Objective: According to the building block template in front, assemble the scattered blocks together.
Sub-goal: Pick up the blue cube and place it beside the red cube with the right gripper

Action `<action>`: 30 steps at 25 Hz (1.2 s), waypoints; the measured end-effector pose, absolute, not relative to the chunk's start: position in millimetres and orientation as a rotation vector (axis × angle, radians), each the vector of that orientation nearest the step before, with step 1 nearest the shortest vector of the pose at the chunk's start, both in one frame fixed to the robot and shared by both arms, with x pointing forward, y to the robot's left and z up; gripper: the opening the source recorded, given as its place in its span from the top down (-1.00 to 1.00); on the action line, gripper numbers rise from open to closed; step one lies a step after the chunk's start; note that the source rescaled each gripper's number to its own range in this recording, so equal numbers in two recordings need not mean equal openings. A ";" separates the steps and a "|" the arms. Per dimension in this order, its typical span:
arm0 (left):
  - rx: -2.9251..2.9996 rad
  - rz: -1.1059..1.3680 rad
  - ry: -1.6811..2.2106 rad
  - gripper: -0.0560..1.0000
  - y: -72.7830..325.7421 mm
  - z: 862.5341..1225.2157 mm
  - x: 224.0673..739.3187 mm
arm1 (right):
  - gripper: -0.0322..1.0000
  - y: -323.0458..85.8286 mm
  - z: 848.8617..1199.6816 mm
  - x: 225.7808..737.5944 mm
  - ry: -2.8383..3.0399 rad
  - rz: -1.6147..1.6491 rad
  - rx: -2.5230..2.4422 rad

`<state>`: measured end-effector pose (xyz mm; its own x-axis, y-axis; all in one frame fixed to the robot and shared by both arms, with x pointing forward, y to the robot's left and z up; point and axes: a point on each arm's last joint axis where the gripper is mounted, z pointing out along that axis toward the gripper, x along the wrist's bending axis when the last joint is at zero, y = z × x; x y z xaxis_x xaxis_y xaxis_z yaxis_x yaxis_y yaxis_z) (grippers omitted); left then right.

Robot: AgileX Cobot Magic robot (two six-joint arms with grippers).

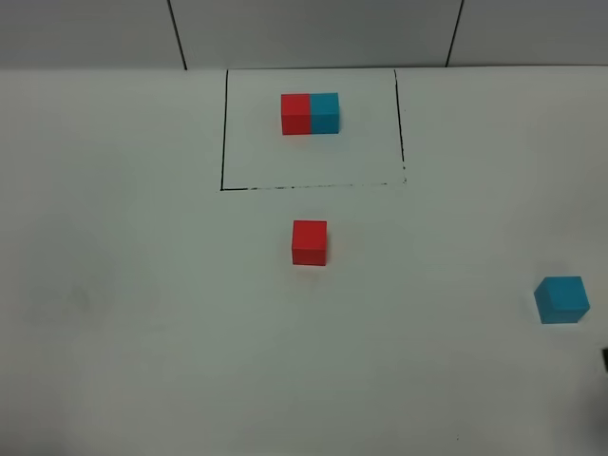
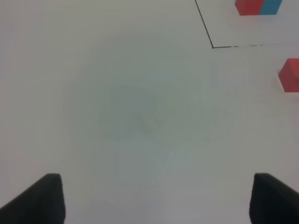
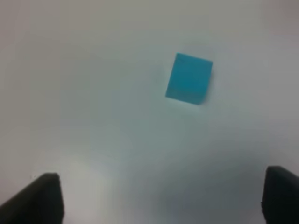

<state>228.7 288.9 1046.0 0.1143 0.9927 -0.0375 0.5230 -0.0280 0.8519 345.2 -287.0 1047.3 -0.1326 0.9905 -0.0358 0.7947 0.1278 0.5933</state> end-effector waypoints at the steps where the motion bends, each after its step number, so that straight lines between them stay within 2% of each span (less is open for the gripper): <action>1: 1.651 0.800 1.503 -0.70 288.9 1046.0 228.7 | -0.87 -284.8 1046.2 363.2 2.013 0.586 1.738; 6: 1.651 0.800 1.503 -0.70 288.9 1046.0 228.7 | -0.87 -287.7 1017.5 450.3 2.105 0.337 1.951; 10: 1.651 0.800 1.503 -0.70 288.9 1046.0 228.7 | -0.87 -298.6 988.2 487.6 2.101 0.323 2.068; 17: 1.651 0.800 1.503 -0.69 288.9 1046.0 228.7 | -0.87 -302.8 953.4 507.6 2.120 0.324 2.131; 30: 1.651 0.800 1.503 -0.69 288.9 1046.0 228.7 | -0.87 -320.7 914.3 518.2 2.082 0.238 2.248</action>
